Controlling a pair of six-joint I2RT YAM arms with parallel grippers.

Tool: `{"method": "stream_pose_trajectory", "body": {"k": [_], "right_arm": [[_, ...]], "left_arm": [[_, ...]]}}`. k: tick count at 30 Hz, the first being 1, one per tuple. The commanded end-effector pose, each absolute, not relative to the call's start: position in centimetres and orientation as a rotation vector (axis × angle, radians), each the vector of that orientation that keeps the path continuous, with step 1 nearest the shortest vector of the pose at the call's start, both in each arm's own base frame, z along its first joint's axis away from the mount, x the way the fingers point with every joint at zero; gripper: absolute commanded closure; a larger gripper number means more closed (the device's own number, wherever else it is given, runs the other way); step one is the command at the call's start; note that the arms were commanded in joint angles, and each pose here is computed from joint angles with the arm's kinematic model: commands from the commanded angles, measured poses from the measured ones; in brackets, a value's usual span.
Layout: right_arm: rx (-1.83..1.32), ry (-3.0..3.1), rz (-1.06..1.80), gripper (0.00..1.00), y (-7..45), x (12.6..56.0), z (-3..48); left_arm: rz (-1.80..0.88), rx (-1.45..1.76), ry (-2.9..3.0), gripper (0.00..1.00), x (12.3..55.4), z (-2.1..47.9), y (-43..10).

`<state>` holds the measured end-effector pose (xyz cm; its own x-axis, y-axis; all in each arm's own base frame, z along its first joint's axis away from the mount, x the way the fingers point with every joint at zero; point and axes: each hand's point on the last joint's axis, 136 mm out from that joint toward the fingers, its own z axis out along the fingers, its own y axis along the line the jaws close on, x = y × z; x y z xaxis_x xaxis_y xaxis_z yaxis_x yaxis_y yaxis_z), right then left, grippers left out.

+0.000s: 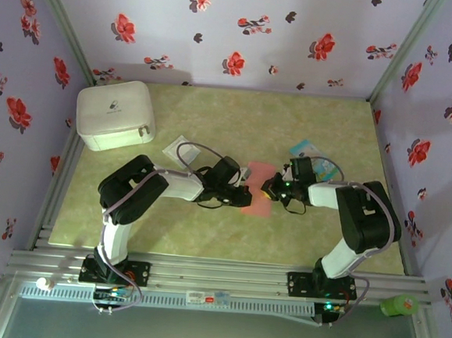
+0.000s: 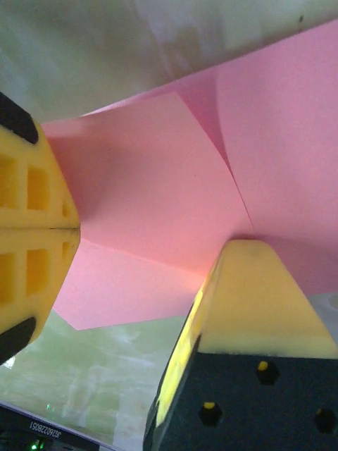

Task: Fold a paper plane with a square sheet of paper (pick it up from the middle)
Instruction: Fold the triangle a second time at the center of the table.

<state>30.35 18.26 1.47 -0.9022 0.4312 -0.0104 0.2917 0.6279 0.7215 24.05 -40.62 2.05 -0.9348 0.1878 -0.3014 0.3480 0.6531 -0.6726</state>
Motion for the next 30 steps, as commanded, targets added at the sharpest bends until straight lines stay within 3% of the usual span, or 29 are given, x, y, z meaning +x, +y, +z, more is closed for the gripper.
{"method": "stream_pose_trajectory", "body": {"k": [1, 11, 21, 27, 30], "right_arm": [[0.766, 2.636, 0.932, 1.0, 14.2, 31.0, -0.9], [0.787, 2.558, 0.912, 0.98, 12.8, 32.0, 0.3], [0.556, 2.465, 1.123, 0.96, 16.1, 31.9, 6.3], [0.459, 2.61, 1.178, 0.97, 19.6, 29.4, 4.5], [0.621, 2.657, 1.146, 1.0, 18.6, 29.1, 1.5]], "left_arm": [[-0.974, 0.402, 2.872, 1.0, 21.3, -2.2, -37.2], [-0.977, 0.39, 2.872, 1.0, 21.1, -2.5, -37.0], [-1.003, 0.383, 2.852, 1.0, 21.4, -2.0, -37.5], [-1.012, 0.381, 2.843, 1.0, 21.5, -1.8, -37.6], [-1.027, 0.386, 2.835, 1.0, 21.7, -1.4, -37.9]]}}
